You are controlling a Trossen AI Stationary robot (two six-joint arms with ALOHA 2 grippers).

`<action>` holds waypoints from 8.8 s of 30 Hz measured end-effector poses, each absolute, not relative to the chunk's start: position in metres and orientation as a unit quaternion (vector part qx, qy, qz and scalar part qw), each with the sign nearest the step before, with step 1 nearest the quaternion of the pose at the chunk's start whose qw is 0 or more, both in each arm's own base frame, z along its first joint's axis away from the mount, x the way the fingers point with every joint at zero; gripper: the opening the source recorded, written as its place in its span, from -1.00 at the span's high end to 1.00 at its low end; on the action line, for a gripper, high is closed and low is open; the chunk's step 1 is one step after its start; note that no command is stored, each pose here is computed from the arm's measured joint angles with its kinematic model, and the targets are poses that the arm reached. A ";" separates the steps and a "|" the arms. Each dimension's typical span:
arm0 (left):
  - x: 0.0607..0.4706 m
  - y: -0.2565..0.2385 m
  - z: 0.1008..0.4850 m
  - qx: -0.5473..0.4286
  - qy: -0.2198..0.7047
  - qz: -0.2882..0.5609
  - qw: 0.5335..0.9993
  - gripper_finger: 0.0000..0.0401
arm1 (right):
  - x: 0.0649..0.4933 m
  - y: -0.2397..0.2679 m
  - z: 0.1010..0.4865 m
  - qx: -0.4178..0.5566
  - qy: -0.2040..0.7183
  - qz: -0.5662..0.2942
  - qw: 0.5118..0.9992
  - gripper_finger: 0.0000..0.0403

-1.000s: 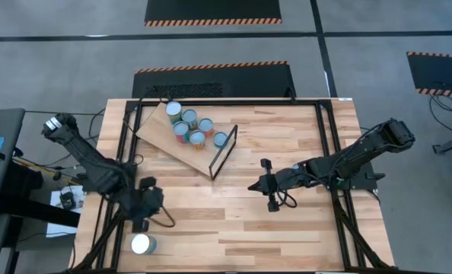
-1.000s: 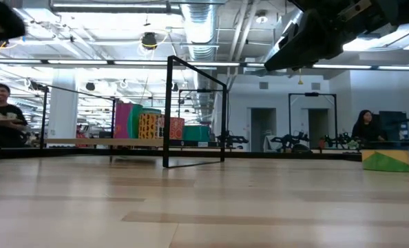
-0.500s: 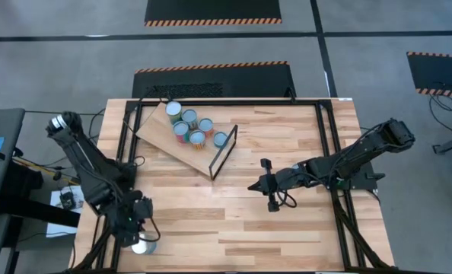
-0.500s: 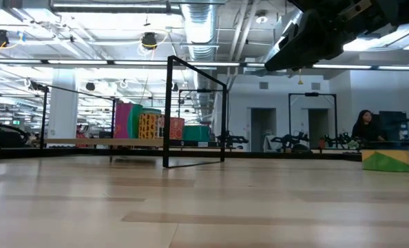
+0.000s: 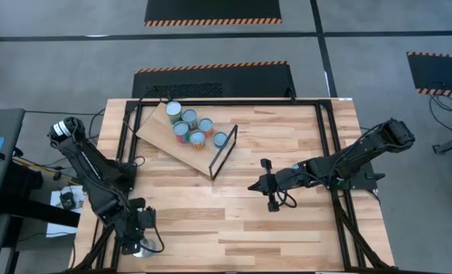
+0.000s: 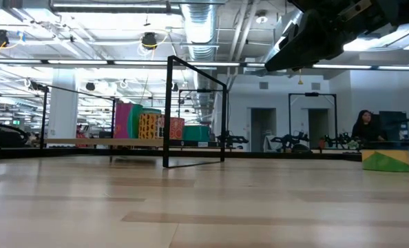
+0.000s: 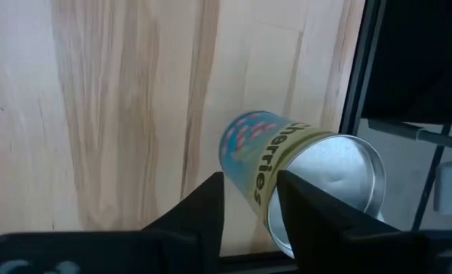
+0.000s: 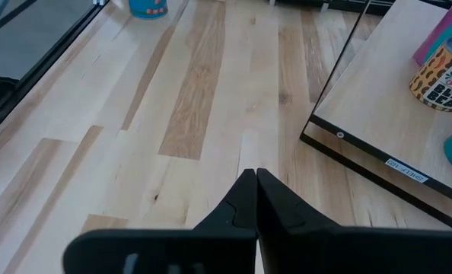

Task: Pick and place cans onto a shelf
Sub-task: Put the canned cherries on the shelf and align them with other canned cherries, then put the canned mushrooms on the shelf

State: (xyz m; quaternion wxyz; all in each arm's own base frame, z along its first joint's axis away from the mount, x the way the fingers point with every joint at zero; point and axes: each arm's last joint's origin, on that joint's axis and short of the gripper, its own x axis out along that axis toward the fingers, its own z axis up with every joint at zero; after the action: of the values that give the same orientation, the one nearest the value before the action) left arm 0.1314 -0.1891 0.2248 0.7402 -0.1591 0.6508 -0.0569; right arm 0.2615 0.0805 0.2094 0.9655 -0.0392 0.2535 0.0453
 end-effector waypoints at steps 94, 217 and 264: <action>0.130 0.020 0.297 -0.243 0.464 0.329 0.785 1.00 | 0.261 0.081 0.208 -0.032 0.259 0.043 0.964 0.90; 0.178 -0.012 0.241 0.022 0.109 0.035 0.993 0.98 | 0.158 0.063 0.153 0.088 0.555 -0.277 0.779 0.62; 0.177 -0.013 0.241 0.025 0.111 0.049 0.992 0.98 | 0.394 0.122 0.165 -0.079 0.387 0.002 0.919 0.94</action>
State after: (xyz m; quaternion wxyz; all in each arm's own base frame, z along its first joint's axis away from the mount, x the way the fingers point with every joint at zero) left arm 0.1773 -0.0131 0.2412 0.9924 0.0249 0.1106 0.0486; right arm 0.3938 0.1222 0.1652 0.9186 -0.0795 0.3872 0.0021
